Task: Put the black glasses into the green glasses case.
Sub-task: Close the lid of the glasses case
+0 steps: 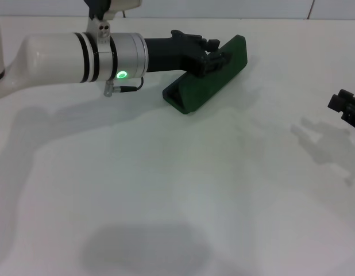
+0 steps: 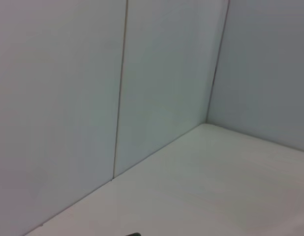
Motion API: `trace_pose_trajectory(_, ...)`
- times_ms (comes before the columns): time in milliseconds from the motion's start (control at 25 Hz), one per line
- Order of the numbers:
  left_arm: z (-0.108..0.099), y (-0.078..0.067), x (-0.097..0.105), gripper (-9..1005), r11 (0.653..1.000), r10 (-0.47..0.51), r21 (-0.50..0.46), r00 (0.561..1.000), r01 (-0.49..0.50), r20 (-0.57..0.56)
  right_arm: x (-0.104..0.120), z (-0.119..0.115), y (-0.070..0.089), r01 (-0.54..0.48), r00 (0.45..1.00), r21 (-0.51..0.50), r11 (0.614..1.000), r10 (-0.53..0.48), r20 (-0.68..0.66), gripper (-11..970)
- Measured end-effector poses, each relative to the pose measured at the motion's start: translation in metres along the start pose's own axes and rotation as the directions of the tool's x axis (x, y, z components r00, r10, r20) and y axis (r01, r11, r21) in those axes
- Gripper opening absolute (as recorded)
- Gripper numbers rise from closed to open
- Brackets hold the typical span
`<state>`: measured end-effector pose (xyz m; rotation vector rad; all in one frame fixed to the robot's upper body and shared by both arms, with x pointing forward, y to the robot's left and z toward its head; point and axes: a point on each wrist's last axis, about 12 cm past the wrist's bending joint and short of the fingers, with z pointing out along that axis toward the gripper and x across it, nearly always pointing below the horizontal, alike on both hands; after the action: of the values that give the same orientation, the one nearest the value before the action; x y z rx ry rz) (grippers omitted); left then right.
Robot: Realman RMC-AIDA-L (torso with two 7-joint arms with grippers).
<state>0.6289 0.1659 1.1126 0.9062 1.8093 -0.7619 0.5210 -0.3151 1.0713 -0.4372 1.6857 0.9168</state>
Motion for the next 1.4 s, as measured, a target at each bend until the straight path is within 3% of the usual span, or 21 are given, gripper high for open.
trace_pose_trajectory(80, -0.001, 0.001, 0.0, 402, 1.0, 0.006, -0.004, 1.0, -0.006, -0.004, 0.002, -0.001, 0.0, -0.007, 1.0, 0.004, 1.0, 0.007, -0.001, 274)
trace_pose_trajectory(480, 0.001, 0.011, 0.011, 409, 0.994, -0.007, -0.109, 0.997, -0.001, -0.081, 0.003, 0.003, 0.001, 0.0, 1.0, -0.007, 1.0, 0.0, -0.003, 274)
trace_pose_trajectory(1400, 0.005, 0.011, 0.022, 409, 0.992, -0.085, -0.108, 0.984, 0.069, -0.156, 0.01, 0.001, 0.003, -0.014, 1.0, -0.004, 1.0, 0.014, -0.009, 275)
